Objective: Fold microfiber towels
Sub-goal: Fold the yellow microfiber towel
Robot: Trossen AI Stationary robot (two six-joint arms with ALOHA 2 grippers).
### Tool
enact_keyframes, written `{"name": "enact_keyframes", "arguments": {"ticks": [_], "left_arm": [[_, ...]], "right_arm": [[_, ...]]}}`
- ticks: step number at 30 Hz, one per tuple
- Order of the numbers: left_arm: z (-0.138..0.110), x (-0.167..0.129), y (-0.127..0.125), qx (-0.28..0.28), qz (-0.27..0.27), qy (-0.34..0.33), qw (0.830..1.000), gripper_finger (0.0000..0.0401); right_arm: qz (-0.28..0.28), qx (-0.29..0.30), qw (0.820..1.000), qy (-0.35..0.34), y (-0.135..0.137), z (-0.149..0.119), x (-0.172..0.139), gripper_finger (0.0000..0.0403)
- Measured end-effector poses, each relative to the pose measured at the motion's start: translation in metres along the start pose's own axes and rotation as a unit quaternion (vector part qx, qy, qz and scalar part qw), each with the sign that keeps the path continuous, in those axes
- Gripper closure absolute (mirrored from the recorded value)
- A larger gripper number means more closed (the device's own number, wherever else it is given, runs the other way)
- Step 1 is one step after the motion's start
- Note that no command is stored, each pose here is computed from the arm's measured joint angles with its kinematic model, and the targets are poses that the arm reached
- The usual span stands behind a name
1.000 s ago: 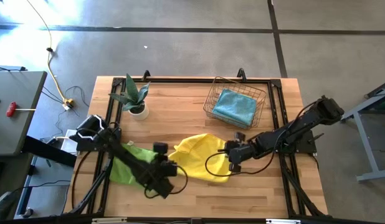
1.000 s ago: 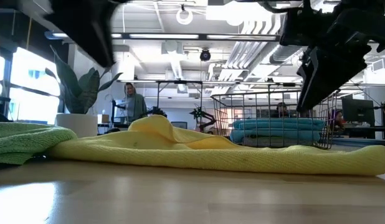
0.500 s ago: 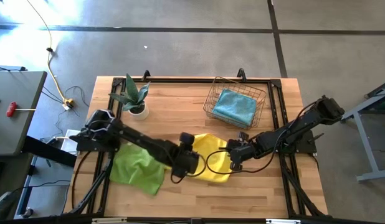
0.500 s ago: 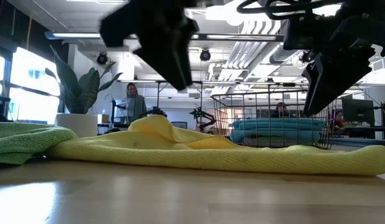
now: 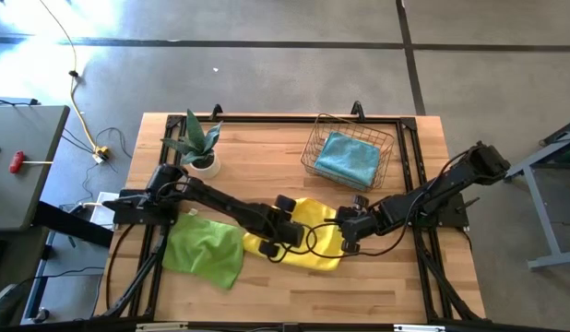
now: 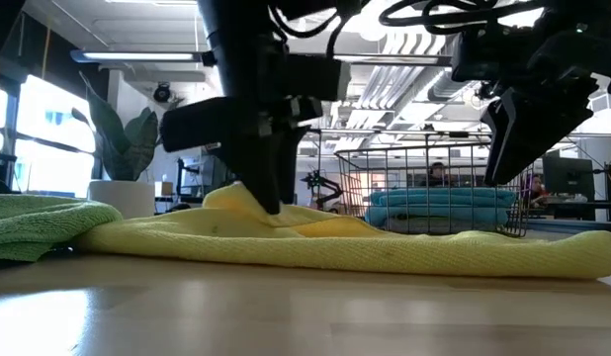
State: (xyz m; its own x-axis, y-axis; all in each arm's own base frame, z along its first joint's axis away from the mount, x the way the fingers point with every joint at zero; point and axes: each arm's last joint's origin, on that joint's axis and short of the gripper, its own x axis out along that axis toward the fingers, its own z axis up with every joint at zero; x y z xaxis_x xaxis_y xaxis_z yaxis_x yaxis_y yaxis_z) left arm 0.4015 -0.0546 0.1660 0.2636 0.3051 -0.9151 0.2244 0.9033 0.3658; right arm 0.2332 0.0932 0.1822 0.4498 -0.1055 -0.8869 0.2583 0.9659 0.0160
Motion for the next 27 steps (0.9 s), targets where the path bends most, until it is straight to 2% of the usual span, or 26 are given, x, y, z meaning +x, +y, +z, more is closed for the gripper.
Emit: {"name": "enact_keyframes", "arguments": {"ticks": [6, 13, 18, 27], "left_arm": [[-0.013, 0.004, -0.001, 0.009, -0.007, 0.065, 0.998, 0.0272], [-0.02, 0.002, -0.001, -0.008, -0.004, 0.101, 0.995, 0.0272], [-0.024, 0.001, -0.003, -0.022, -0.033, 0.12, 0.992, 0.0272], [-0.025, -0.002, -0.009, 0.059, -0.013, 0.129, 0.99, 0.0272]], "right_arm": [[-0.002, -0.001, 1.0, 0.002, 0.0, 0.0, 0.0, 0.0263], [-0.008, -0.001, 1.0, -0.002, -0.001, 0.0, 0.0, 0.0263], [-0.018, -0.001, 1.0, -0.008, -0.001, 0.0, 0.0, 0.0263], [-0.025, -0.001, 1.0, -0.013, -0.002, 0.0, 0.0, 0.0263]]}}
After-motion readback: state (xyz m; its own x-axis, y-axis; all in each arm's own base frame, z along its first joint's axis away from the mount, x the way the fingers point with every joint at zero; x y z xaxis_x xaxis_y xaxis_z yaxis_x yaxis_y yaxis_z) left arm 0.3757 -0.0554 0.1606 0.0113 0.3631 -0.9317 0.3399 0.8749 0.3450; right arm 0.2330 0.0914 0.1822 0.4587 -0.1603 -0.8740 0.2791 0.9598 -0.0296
